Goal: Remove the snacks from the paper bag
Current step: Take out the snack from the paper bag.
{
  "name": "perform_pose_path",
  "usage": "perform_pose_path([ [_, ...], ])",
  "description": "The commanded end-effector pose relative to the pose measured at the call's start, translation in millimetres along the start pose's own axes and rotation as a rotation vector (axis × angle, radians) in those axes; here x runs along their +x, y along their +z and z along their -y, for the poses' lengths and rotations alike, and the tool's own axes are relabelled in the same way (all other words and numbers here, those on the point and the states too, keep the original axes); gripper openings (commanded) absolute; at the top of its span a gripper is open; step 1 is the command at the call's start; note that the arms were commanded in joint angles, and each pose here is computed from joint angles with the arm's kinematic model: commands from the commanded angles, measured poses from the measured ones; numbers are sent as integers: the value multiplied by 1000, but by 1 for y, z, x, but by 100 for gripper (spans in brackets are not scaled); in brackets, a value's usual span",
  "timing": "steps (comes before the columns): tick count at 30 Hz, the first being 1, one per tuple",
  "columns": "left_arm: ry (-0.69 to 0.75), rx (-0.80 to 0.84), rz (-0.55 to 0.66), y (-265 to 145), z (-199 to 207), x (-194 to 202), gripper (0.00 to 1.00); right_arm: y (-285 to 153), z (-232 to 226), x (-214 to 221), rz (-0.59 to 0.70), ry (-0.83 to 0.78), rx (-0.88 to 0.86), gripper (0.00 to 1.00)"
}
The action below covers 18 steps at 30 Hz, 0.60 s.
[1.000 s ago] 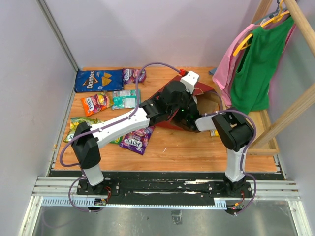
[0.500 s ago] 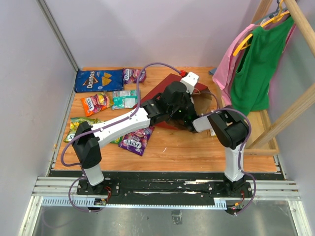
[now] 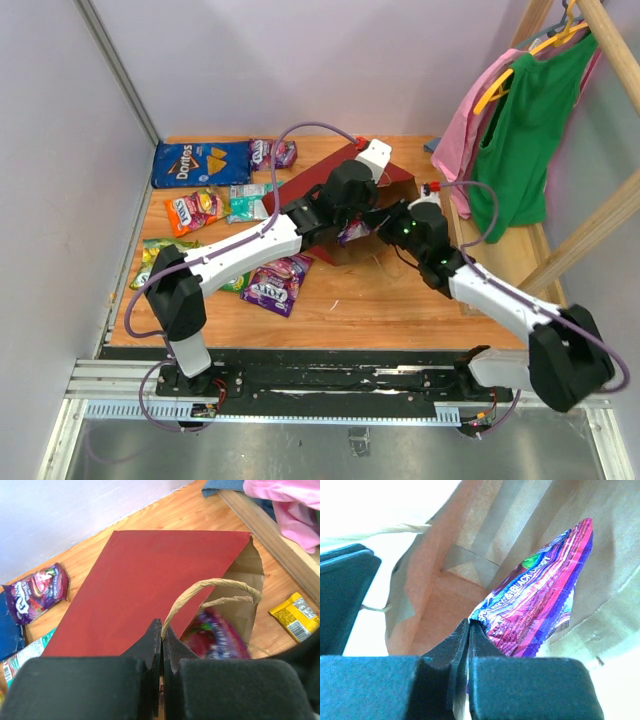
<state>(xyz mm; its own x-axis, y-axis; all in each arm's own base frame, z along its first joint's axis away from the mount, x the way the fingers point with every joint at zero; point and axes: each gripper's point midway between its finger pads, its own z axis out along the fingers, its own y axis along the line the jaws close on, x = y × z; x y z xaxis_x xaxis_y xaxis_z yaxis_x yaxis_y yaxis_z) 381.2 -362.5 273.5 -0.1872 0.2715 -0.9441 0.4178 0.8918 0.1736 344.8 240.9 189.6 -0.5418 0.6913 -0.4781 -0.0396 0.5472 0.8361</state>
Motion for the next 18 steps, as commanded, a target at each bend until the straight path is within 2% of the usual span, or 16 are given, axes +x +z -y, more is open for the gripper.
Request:
perform_pose_path([
  [1, 0, -62, 39, -2, -15, -12, 1, -34, 13, -22, 68, -110, 111, 1],
  [8, -12, -74, 51, 5, -25, -24, 0, -84, -1, -50, 147, -190, 125, 1],
  [14, -67, -47, 73, 13, -43, -76, 1, -126, -10, -66, 156, -240, 117, 1],
  [18, -77, -70, 94, 26, -58, -103, 1, -155, -25, -62, 88, -424, 53, 1],
])
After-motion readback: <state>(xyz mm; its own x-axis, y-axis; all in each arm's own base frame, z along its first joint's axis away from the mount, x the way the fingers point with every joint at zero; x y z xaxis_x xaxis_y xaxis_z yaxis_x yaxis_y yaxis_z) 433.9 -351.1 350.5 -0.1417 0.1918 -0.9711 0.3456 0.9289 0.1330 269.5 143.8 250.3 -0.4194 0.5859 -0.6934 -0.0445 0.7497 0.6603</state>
